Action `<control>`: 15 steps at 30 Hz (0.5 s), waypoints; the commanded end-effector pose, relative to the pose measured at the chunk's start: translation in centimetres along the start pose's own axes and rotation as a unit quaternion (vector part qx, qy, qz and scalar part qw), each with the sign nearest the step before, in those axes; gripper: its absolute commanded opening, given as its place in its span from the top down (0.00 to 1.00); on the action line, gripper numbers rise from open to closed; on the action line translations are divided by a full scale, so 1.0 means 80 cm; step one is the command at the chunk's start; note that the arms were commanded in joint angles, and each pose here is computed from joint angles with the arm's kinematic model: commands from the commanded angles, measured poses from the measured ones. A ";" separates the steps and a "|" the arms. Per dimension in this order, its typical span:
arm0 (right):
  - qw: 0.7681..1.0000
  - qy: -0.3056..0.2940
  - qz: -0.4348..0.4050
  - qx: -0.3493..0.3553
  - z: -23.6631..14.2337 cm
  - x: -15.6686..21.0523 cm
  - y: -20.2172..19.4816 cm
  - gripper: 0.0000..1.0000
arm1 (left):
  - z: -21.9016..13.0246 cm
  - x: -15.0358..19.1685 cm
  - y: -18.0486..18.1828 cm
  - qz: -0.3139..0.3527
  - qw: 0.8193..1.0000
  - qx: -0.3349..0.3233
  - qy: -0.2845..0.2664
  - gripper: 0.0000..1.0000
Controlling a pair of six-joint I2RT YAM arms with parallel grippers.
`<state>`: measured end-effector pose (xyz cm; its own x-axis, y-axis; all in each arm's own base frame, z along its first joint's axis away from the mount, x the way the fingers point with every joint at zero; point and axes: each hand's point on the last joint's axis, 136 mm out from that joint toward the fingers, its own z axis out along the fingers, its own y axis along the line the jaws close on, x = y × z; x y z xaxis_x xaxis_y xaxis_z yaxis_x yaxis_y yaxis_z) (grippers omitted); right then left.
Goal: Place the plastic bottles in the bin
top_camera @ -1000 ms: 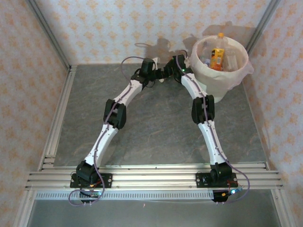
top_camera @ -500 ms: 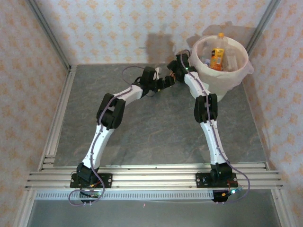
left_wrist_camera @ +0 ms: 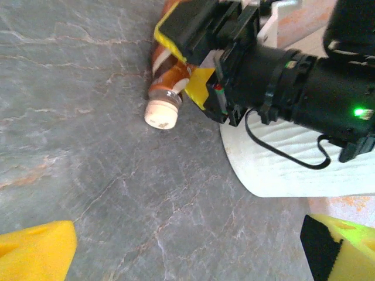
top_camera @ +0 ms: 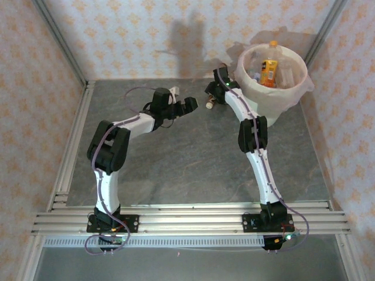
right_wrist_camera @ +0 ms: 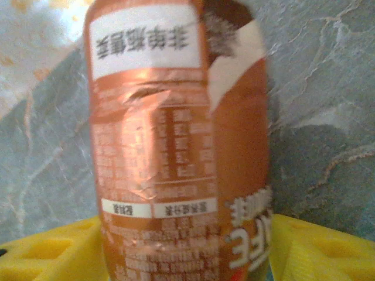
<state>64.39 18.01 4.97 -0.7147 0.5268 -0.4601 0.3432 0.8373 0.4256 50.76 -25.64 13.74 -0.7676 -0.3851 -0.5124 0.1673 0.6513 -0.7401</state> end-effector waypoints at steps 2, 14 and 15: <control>0.998 -0.029 -0.037 0.028 -0.037 -0.015 0.011 0.40 | -0.029 -0.003 0.002 0.027 0.999 -0.025 -0.024 0.00; 0.982 -0.072 -0.150 -0.086 -0.168 -0.023 0.105 0.52 | -0.093 -0.008 -0.004 0.037 0.995 -0.067 -0.062 0.00; 0.980 -0.073 -0.158 -0.101 -0.183 -0.020 0.113 0.52 | -0.098 -0.009 -0.004 0.037 0.994 -0.072 -0.067 0.00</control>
<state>60.36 20.44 11.73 -0.7568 0.3247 -0.5673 0.1578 0.9330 0.3235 46.79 -22.04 16.58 -0.7044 -0.4008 -0.5859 0.1418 0.7293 -0.6693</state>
